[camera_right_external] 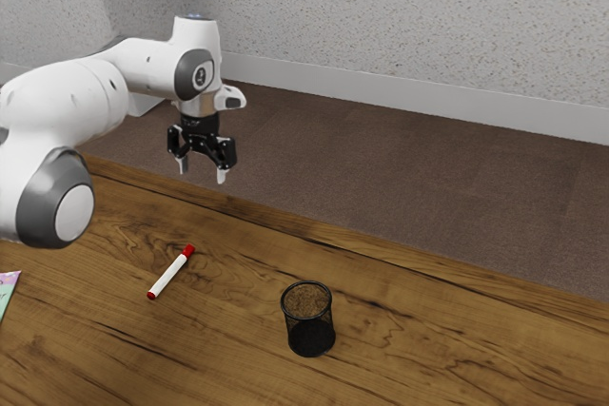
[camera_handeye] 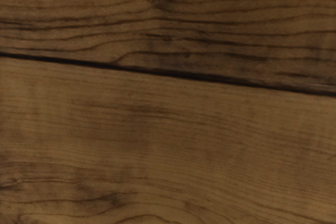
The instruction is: Put the marker into the pen holder.
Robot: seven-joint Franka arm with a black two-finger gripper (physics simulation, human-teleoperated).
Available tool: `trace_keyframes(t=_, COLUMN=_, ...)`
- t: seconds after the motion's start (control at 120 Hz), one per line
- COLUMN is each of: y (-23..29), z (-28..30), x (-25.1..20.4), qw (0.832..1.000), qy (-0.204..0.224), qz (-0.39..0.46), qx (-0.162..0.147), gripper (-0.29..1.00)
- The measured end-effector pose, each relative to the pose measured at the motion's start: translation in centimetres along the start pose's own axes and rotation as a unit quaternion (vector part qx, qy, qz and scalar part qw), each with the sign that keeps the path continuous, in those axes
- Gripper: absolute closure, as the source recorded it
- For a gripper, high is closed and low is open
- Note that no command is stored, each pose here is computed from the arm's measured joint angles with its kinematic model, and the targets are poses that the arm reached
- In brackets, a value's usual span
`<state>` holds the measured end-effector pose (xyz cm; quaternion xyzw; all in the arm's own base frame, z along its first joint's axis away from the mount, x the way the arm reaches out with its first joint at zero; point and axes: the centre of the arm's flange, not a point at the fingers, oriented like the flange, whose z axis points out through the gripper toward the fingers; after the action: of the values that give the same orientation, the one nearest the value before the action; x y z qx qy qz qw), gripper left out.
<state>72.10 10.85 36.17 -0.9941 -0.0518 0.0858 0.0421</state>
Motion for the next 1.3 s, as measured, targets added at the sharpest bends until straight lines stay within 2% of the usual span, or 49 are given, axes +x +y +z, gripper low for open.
trace_keyframes(t=0.158, y=-0.5, z=3.1, x=0.2, qw=1.0, qy=-0.006, qz=0.002, qx=-0.004, gripper=0.01)
trace_keyframes(t=0.292, y=-1.8, z=7.7, x=-2.4, qw=0.999, qy=-0.049, qz=0.003, qx=-0.002, gripper=0.01)
trace_keyframes(t=0.417, y=-1.9, z=9.6, x=-5.6, qw=0.999, qy=-0.05, qz=0.016, qx=-0.009, gripper=0.01)
trace_keyframes(t=0.625, y=-0.6, z=12.5, x=-7.5, qw=0.999, qy=-0.01, qz=0.048, qx=-0.012, gripper=0.01)
trace_keyframes(t=0.75, y=0.2, z=12.8, x=-10.2, qw=0.997, qy=0.032, qz=0.062, qx=-0.015, gripper=0.01)
trace_keyframes(t=0.892, y=0.5, z=12.8, x=-9.9, qw=0.994, qy=0.078, qz=0.071, qx=-0.01, gripper=0.01)
trace_keyframes(t=1.3, y=-0.7, z=13.6, x=-9.0, qw=0.991, qy=0.116, qz=0.066, qx=-0.008, gripper=0.01)
